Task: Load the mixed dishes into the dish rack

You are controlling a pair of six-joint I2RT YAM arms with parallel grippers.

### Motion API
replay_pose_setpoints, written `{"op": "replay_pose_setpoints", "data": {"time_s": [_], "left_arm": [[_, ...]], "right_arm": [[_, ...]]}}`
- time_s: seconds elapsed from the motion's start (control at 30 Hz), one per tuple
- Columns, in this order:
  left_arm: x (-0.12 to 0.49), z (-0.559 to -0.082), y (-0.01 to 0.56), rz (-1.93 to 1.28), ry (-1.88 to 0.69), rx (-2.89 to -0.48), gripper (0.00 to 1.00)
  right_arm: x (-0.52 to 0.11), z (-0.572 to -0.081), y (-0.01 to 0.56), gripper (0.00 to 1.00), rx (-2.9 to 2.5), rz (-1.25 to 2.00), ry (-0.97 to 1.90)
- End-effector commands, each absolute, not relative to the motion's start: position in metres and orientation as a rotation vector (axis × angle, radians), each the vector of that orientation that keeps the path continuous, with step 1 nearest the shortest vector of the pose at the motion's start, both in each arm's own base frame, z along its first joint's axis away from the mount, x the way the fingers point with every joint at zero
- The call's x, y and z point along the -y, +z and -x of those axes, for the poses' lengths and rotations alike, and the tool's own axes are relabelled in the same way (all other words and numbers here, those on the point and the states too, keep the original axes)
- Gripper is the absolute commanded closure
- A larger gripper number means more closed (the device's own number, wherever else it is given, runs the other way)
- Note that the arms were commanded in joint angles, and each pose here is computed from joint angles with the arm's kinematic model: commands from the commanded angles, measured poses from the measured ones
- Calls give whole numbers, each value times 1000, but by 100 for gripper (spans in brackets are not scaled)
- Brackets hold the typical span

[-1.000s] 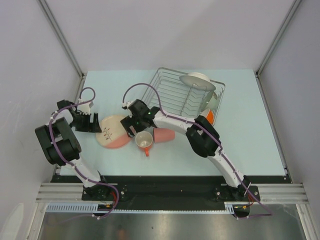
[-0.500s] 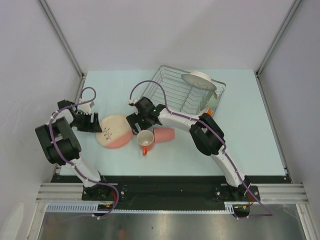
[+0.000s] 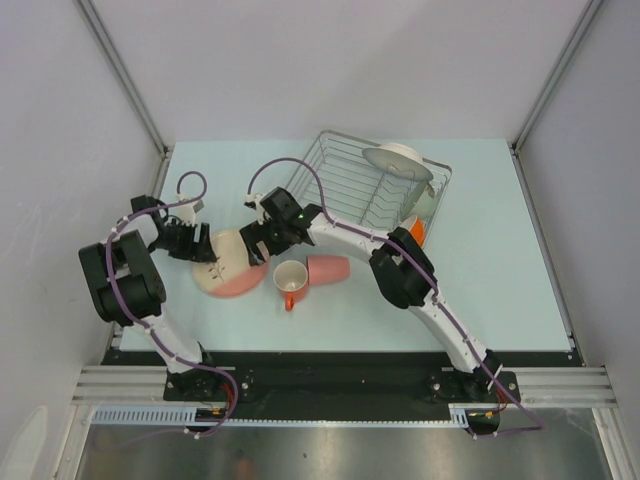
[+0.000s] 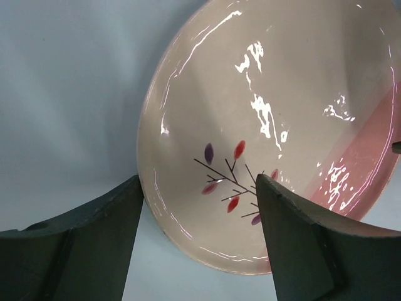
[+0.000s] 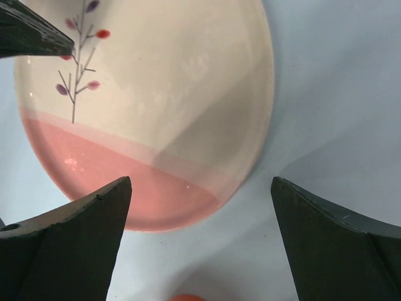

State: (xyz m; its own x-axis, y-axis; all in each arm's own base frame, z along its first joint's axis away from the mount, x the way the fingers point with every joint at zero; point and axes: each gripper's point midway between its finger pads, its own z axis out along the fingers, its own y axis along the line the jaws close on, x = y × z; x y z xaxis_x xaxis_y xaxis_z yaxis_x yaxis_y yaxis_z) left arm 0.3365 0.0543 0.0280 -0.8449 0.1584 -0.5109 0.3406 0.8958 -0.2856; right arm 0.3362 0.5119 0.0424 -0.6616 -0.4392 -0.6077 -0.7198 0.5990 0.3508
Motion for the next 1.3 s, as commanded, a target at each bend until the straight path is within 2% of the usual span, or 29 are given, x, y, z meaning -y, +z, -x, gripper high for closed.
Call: {"op": "replay_pose_setpoints", "data": {"time_s": [0.0, 0.1, 0.17, 0.27, 0.5, 0.6, 0.63, 0.73, 1.13, 1.2, 1.27], "left_arm": [[-39, -342, 33, -384, -593, -2526, 23], [-33, -341, 32, -385, -629, -2520, 24], [-27, -339, 32, -386, -662, -2520, 31], [-18, -340, 35, -400, -709, -2510, 43], [-11, -337, 33, -392, -784, -2510, 60], [-8, -341, 40, -392, -820, -2493, 76], [-4, -340, 43, -386, -854, -2486, 85], [-1, -344, 58, -394, -892, -2460, 100], [14, -357, 137, -459, -938, -2285, 100], [17, -357, 134, -461, -947, -2285, 100], [21, -353, 123, -454, -968, -2304, 100]], "right_arm": [[-510, -317, 7, 1, -2485, 962, 842], [-510, -318, 6, 2, -2489, 951, 855], [-514, -315, 3, 4, -2491, 956, 877], [-514, -315, 2, 12, -2497, 960, 894], [-516, -312, 1, 32, -2495, 974, 948], [-518, -309, 4, 44, -2481, 986, 986], [-518, -307, 4, 48, -2480, 996, 1004], [-521, -307, 12, 48, -2447, 1004, 1076], [-525, -301, 19, 51, -2391, 1035, 1234], [-526, -299, 18, 54, -2386, 1029, 1277], [-527, -301, 19, 65, -2367, 1018, 1313]]}}
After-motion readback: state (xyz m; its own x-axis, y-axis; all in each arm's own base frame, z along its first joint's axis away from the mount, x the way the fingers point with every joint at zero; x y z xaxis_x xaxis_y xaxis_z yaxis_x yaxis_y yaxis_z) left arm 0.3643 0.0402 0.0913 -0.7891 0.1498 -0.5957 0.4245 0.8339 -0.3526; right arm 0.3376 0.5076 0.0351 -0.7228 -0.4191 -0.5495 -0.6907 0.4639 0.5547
